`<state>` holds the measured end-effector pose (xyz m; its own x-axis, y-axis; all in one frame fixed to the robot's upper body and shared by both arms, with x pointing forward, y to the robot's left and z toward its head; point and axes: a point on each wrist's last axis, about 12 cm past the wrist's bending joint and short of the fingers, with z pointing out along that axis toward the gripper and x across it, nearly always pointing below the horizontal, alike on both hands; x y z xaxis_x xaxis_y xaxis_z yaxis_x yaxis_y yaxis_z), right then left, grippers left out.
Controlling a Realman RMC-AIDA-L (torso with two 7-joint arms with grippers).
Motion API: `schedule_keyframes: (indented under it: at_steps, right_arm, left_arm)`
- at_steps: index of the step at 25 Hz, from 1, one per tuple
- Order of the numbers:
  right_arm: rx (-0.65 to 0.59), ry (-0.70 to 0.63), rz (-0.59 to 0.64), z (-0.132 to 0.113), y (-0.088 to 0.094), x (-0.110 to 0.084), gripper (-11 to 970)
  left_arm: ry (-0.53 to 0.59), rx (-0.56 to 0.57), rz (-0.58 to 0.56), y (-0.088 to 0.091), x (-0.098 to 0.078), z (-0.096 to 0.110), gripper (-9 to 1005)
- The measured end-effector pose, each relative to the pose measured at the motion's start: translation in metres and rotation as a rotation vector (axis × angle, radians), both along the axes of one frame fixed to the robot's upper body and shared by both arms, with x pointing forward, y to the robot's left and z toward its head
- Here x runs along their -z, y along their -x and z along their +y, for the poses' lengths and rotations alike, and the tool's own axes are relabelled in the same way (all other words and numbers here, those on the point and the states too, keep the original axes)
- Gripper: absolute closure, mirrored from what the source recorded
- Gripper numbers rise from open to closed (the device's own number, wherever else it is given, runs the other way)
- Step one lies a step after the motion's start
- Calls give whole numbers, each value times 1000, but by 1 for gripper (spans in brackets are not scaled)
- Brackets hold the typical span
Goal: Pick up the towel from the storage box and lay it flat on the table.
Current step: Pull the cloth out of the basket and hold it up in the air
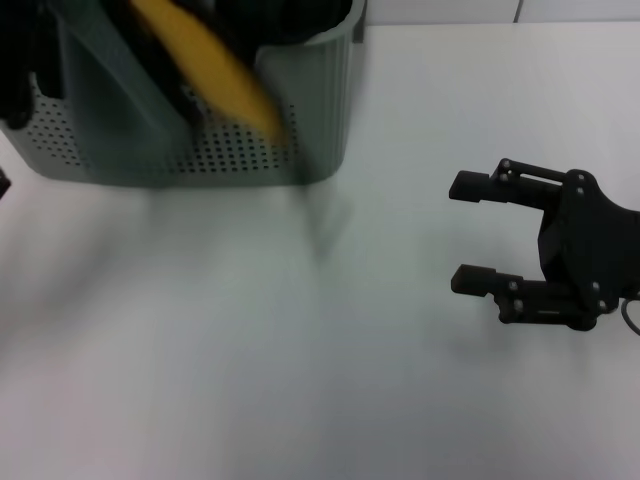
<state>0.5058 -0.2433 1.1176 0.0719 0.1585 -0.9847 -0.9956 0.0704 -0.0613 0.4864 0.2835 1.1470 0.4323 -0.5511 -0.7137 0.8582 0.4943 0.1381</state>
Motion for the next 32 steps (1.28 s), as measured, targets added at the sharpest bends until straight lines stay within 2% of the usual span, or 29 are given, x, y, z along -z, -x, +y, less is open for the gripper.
schedule_keyframes:
  at_steps: [5, 11, 18, 21, 25, 32]
  right_arm:
    - [17, -24, -13, 2, -3, -3, 228]
    - [-10, -102, -8, 15, -7, -8, 228]
    - [-78, -174, -16, 27, -5, -17, 228]
    - [-113, -177, -19, 34, -8, -20, 229]
    - [-148, -196, -10, 46, -8, -23, 229]
    - [-122, -204, 31, 54, -15, -24, 229]
  left_arm:
    - [14, 87, 2, 2, -9, -6, 988]
    - [-7, 116, -15, 3, -4, -22, 988]
    - [22, 144, -89, 16, -7, -35, 988]
    - [20, 125, -109, 17, -7, -35, 988]
    - [12, 62, -102, 13, 3, -37, 988]
    - [-27, -31, -85, 3, 15, -46, 987]
